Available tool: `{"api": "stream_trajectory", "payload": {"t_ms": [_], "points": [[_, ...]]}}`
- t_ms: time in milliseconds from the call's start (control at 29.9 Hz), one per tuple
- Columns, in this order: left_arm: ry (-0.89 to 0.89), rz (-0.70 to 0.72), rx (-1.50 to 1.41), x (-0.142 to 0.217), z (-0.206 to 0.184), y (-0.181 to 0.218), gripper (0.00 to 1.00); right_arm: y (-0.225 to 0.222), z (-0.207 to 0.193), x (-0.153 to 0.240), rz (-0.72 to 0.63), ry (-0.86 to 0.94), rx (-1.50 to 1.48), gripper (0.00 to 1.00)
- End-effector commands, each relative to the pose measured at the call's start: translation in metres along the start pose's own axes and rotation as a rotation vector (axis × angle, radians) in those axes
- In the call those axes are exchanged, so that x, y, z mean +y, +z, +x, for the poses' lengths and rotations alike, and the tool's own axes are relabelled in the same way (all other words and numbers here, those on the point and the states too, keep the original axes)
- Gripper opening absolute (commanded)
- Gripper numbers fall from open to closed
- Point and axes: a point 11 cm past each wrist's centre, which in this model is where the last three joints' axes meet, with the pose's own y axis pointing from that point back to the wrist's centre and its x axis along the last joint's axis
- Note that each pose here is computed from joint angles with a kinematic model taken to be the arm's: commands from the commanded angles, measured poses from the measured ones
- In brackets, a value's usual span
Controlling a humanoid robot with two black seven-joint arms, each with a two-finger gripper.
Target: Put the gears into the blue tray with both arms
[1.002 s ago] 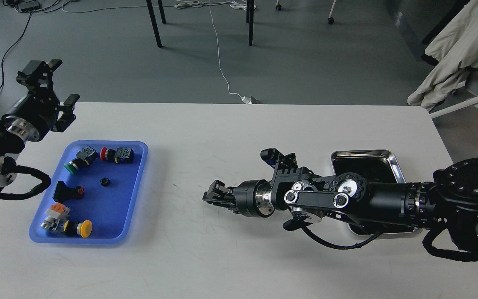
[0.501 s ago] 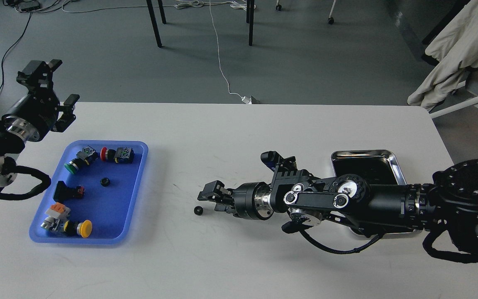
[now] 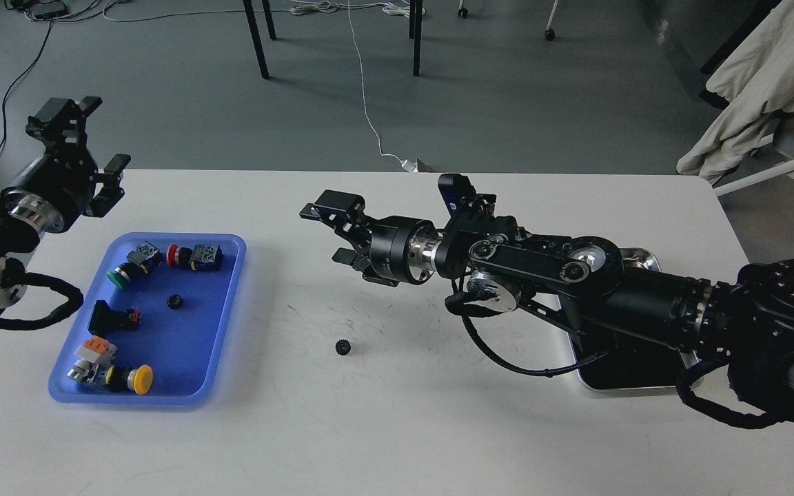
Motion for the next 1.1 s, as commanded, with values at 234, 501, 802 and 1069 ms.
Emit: {"api": "stream_trajectory", "payload": {"t_ms": [234,501,802,1069], "points": [[-0.144,-0.02,-0.168,0.004,-0.028,0.031,0.99,0.019,0.163,0.182,0.362,0.311,-0.423,0.94],[-0.416,-0.13,-0.469,0.022,-0.133,0.05,0.99,0.127,0.209,0.317,0.682,0.632,-0.895,0.95],[-0.752,-0.352,-1.129,0.071,-0.23,-0.018,0.99,0.19,0.195,0.352,0.748,0.796,-1.055,0.96],[-0.978,-0.484,-1.478,0.097,-0.262,-0.099,0.99,0.186,0.195,0.348,0.763,0.785,-1.051,0.96]]}}
